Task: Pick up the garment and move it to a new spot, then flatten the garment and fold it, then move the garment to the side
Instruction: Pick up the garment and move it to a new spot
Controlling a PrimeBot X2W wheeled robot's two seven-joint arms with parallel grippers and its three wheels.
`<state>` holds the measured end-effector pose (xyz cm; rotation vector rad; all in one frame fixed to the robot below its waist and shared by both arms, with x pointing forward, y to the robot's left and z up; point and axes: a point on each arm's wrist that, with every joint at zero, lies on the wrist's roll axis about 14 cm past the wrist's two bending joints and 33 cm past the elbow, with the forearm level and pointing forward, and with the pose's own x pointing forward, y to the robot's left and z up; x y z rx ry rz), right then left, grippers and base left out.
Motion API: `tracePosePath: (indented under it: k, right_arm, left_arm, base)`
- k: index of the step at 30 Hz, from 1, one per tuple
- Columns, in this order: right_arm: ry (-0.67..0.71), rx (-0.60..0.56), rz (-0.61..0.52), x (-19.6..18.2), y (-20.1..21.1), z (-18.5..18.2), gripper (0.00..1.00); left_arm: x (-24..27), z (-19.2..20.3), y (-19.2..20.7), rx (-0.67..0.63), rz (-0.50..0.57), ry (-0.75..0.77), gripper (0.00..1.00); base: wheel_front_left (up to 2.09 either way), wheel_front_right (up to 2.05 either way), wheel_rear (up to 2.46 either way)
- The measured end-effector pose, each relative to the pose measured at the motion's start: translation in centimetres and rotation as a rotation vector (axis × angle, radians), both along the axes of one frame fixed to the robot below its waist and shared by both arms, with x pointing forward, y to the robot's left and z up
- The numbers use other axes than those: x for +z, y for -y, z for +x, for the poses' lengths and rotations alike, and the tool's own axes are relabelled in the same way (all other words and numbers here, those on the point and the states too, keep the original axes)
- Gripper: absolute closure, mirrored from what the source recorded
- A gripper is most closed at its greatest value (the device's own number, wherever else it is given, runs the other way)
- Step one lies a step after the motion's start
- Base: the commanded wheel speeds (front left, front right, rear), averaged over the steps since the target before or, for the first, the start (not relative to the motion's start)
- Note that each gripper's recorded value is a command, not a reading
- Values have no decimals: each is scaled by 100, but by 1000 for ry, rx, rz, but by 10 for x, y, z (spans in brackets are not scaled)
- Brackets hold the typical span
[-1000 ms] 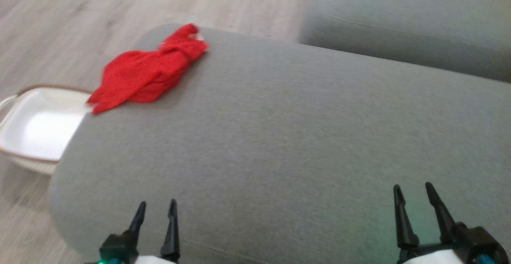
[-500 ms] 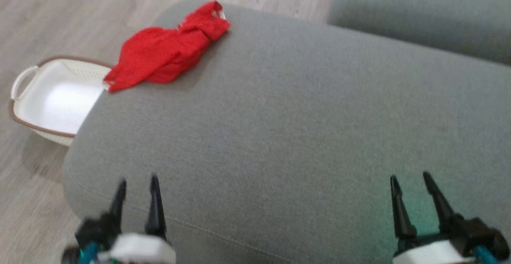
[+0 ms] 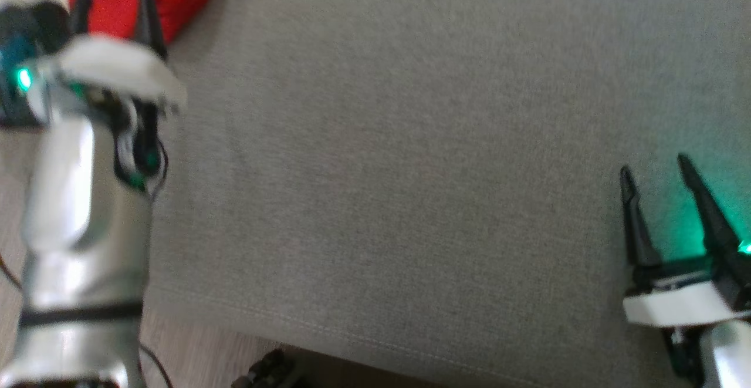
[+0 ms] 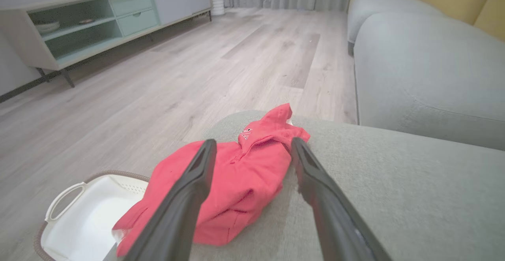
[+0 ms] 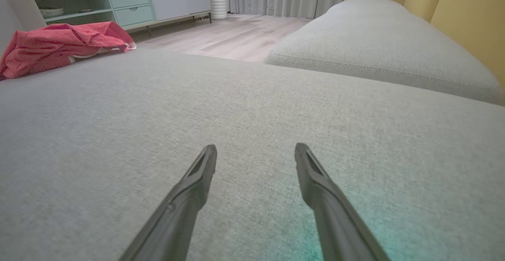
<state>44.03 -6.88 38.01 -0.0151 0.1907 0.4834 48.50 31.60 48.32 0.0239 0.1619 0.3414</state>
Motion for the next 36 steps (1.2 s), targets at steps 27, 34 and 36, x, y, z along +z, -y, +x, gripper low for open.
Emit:
tracePosePath:
  k: [27,34,36]
  right_arm:
    - [-13,-112,44,8,21,-5,0]
    - [13,-142,74,39,18,-34,0]
    - [24,-152,75,45,20,-42,0]
  left_arm:
    - [-15,74,30,-190,24,-147,100]
    - [72,41,160,-542,-249,4,100]
    - [81,13,194,-644,-367,-10,100]
  base:
    - [0,0,0]
    - [0,0,0]
    - [0,0,0]
